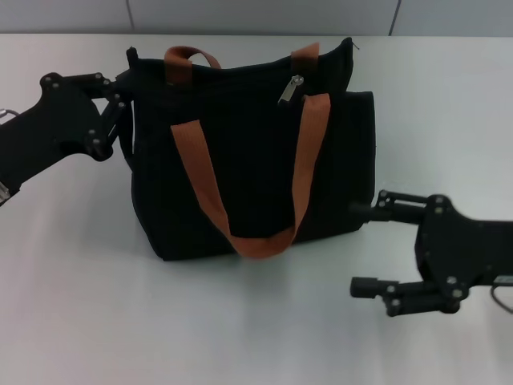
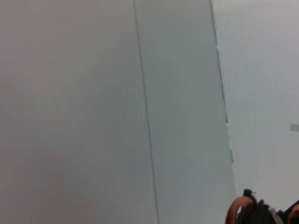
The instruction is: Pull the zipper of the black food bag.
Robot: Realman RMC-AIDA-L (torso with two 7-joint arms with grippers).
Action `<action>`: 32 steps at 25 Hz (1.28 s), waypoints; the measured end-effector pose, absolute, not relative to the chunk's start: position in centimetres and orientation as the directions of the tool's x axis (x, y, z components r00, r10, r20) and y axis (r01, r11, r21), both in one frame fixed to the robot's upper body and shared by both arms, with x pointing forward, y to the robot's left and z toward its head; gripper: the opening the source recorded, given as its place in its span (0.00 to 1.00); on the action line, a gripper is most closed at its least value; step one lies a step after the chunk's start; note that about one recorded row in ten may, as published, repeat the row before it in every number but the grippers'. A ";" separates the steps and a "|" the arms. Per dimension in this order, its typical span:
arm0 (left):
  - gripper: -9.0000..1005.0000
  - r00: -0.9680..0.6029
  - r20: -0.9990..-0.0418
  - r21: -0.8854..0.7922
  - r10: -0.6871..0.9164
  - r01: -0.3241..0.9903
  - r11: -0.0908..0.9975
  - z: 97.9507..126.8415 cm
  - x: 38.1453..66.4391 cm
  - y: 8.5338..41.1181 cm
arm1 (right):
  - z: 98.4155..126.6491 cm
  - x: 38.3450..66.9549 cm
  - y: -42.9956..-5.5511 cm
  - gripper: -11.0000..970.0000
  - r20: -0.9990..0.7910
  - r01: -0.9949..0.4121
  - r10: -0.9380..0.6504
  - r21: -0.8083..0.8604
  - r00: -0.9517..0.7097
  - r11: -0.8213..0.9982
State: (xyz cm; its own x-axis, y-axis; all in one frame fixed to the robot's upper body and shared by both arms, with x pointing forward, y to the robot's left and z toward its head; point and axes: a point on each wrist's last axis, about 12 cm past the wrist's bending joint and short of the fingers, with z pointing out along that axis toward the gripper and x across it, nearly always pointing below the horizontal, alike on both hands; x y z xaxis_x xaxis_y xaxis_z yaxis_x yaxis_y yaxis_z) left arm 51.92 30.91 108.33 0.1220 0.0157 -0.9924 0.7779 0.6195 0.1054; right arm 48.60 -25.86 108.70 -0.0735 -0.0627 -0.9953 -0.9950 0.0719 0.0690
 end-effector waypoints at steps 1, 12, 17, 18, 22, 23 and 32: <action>0.14 0.109 -0.994 0.093 0.013 0.774 0.627 108.2 51.9 31.0 | 108.3 48.5 -25.8 0.84 -0.995 -0.994 -0.071 0.065 -0.071 0.087; 0.18 -0.143 -0.987 -0.157 -0.073 0.775 0.612 109.0 51.0 34.1 | 108.1 48.6 -25.6 0.84 -0.995 -0.994 -0.076 0.063 -0.070 0.092; 0.30 -0.184 -0.977 -0.214 -0.110 0.806 0.552 110.5 50.2 35.6 | 107.9 48.8 -25.6 0.84 -0.993 -0.992 -0.089 0.065 -0.075 0.113; 0.33 -0.189 -0.975 -0.223 -0.118 0.815 0.534 110.9 50.0 35.8 | 107.9 48.9 -25.6 0.84 -0.993 -0.991 -0.090 0.066 -0.076 0.115; 0.47 -0.197 -0.969 -0.243 -0.147 0.863 0.443 112.4 49.4 35.9 | 107.8 48.8 -25.4 0.84 -0.993 -0.991 -0.083 0.077 -0.086 0.111; 0.51 -0.195 -0.970 -0.240 -0.148 0.870 0.431 112.5 49.3 35.9 | 107.8 48.9 -25.3 0.84 -0.993 -0.991 -0.082 0.080 -0.089 0.110; 0.76 -0.181 -0.980 -0.196 -0.084 0.946 0.258 111.7 48.4 32.8 | 107.1 49.0 -25.1 0.84 -0.988 -0.988 -0.111 0.095 -0.109 0.125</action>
State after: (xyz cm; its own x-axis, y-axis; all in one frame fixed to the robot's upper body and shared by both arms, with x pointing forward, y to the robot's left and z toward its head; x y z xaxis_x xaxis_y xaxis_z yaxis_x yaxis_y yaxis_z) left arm 48.38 32.76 111.72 -0.1806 -0.0836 -0.9800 0.9459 0.2582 -0.1963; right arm 48.97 -25.08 107.07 -0.1093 -0.1112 -0.9878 -0.9876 0.1247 0.0952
